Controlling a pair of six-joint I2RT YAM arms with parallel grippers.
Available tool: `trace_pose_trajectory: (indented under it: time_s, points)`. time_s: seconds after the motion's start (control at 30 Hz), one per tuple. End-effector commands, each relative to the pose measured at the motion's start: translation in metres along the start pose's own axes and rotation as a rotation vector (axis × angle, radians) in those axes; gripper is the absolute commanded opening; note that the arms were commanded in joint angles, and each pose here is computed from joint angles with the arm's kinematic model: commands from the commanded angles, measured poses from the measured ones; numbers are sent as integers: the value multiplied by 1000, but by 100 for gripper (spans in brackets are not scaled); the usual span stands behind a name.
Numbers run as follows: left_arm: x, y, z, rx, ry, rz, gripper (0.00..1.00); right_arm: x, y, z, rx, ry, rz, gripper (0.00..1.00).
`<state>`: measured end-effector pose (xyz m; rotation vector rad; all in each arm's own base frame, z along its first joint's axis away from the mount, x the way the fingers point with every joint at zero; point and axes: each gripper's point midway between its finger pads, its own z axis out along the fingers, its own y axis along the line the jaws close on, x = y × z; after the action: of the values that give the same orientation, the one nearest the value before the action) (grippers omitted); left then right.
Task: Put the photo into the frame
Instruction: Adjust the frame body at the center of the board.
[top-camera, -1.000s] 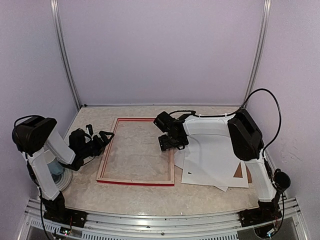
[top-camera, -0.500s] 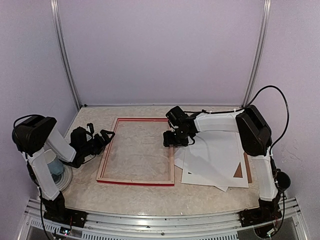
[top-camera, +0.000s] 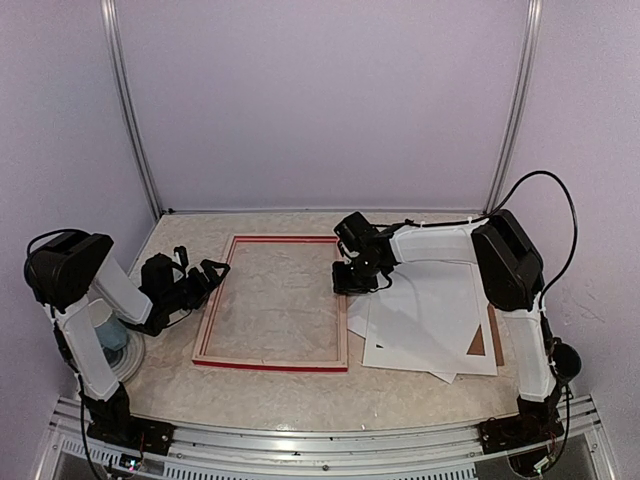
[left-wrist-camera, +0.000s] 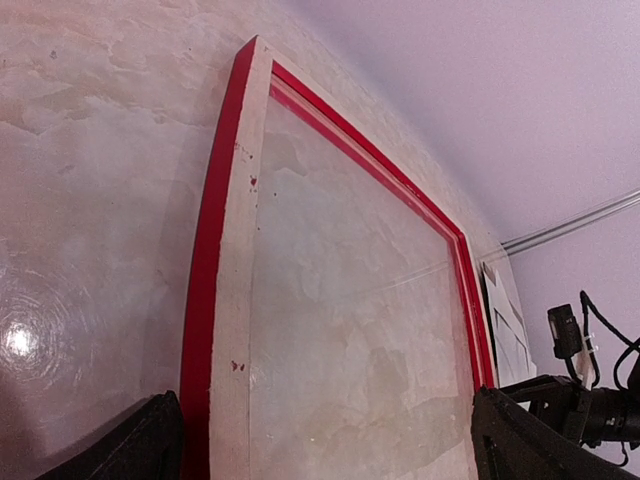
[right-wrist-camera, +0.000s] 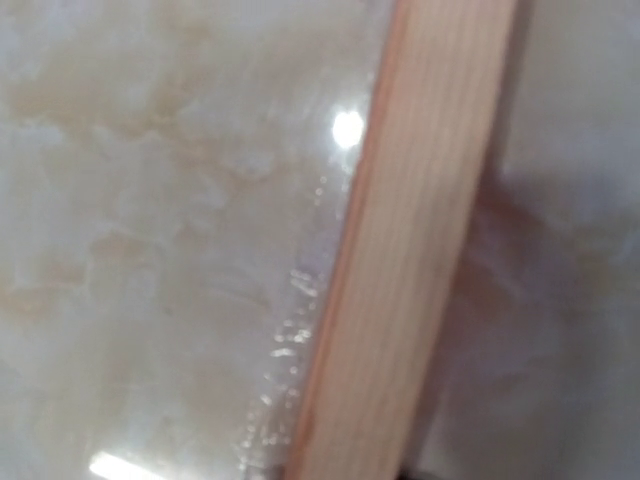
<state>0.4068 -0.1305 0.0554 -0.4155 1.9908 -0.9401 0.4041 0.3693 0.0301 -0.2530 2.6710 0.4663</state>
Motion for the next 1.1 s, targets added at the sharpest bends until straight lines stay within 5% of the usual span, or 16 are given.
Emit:
trace_pose_trajectory:
  time_s: [0.0,0.1,0.47,0.83,1.07]
  points:
    - [36,38,-3,-134,114,-44,99,12,-13,12,26,36,15,27]
    - [36,38,-2,-133,112,-45,99,11,-15,11,25,37,30,16]
    - [34,38,-6,-145,100,-43,99,-11,-9,-17,-111,-29,139,6]
    - [20,32,-18,-135,36,-45,99,-29,1,-27,-204,-70,198,3]
    - [19,4,-17,40,43,-78,99,-31,3,-29,-232,-78,207,3]
